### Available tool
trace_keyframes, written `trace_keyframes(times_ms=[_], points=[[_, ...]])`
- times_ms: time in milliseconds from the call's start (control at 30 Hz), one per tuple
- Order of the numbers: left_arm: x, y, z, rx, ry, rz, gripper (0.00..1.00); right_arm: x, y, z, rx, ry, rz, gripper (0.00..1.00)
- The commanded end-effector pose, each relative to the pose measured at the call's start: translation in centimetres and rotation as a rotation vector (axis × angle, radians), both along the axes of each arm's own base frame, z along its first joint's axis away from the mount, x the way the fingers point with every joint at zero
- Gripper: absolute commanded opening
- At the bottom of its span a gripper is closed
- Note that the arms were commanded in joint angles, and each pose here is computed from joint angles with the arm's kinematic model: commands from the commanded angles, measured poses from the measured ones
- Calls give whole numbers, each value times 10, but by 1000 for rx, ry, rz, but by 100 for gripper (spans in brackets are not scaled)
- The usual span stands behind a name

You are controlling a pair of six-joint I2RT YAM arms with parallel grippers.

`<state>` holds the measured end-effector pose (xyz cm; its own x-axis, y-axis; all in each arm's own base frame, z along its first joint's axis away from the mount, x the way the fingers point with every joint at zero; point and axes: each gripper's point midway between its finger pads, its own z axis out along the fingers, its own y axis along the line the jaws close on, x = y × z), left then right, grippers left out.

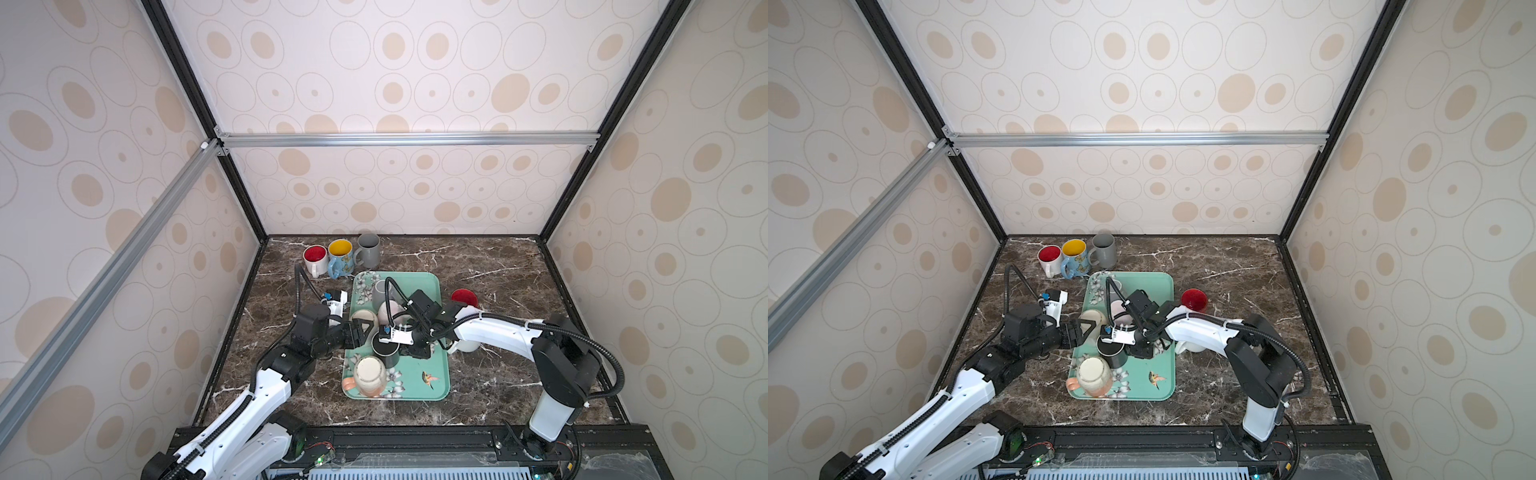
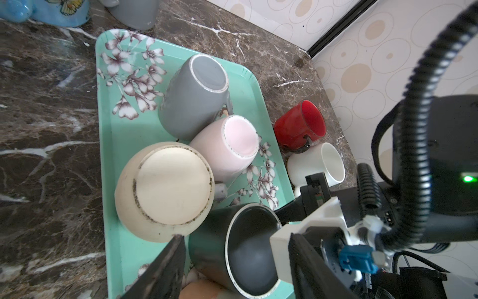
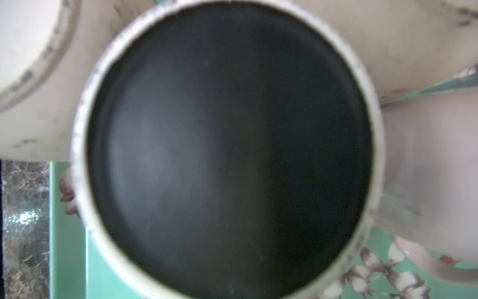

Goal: Turn the mug right side up
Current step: Pick up the mug from the tray.

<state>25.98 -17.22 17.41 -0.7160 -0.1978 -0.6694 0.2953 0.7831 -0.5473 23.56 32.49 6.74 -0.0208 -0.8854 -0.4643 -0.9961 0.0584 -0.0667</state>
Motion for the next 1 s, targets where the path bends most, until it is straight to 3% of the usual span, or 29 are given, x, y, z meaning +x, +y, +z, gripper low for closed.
trace_keyframes(times_ms=[0,233,567,967], points=[[8,0,25,6,-68,6,65,4,11,30,118,-42,-51,7],[16,-3,41,-3,-101,4,65,17,-5,52,208,-139,-249,0],[34,-11,76,-1,-183,-22,67,37,-32,99,417,-266,-544,0],[45,-10,130,-52,-326,-53,80,46,-32,184,697,-196,-726,0]])
